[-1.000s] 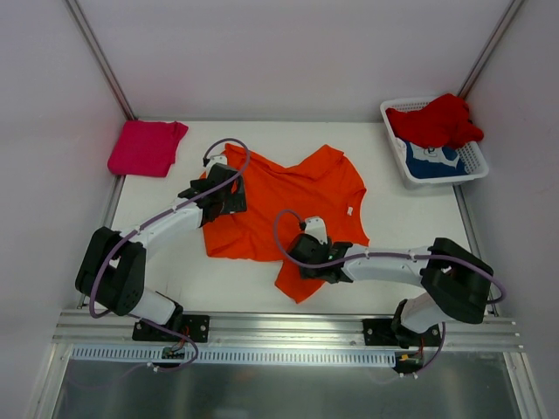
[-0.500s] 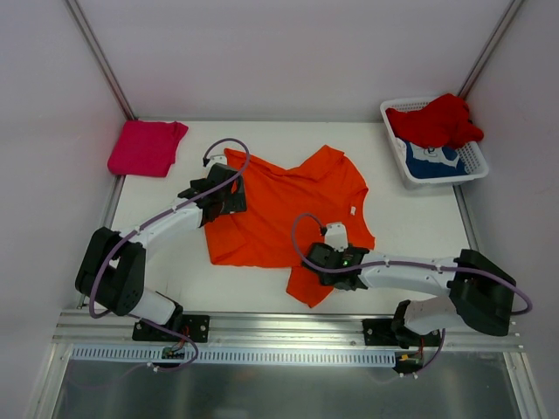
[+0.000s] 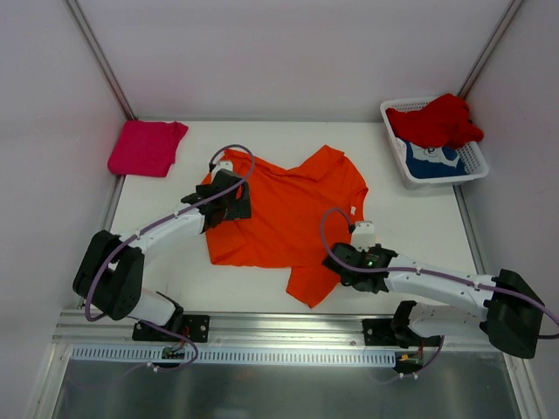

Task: Fold and stack the t-shirts
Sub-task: Flatten the tshirt out

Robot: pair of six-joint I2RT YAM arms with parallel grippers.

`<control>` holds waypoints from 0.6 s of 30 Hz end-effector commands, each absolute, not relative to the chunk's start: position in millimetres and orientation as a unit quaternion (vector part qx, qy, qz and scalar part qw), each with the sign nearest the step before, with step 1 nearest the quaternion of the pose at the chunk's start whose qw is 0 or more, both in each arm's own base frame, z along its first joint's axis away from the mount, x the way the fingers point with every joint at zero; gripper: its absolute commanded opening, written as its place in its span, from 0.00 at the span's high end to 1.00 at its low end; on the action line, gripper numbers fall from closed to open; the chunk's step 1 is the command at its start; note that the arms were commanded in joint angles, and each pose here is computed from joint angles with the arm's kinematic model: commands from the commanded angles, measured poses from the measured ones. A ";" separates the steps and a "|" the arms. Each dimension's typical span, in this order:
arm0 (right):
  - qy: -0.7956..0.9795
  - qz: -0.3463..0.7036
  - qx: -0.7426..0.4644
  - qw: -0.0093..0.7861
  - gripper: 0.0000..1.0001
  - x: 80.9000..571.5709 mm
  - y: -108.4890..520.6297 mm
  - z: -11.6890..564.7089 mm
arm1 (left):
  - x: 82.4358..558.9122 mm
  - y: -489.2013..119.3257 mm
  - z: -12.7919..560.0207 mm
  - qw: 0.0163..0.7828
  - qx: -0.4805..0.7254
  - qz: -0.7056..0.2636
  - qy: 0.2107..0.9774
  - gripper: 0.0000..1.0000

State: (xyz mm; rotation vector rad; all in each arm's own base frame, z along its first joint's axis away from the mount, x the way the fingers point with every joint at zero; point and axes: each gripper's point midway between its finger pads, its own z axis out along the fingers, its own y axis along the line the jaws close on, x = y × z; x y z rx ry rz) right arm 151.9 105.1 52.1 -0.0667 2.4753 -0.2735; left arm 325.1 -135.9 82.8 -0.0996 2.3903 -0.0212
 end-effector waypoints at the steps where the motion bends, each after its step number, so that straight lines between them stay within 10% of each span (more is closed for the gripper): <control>1: 0.938 -0.117 -0.031 0.326 0.43 155.0 102.0 58.7 | 312.1 -151.0 83.6 0.364 -0.037 -0.034 0.930 0.03; 9: 0.940 -0.099 -0.035 0.326 0.44 159.7 115.4 61.4 | 275.0 -173.6 51.2 0.325 -0.025 -0.037 0.945 0.23; 18: 0.937 -0.091 -0.085 0.326 0.44 175.1 157.5 69.4 | 272.1 -179.4 49.3 0.330 -0.014 -0.021 0.944 0.15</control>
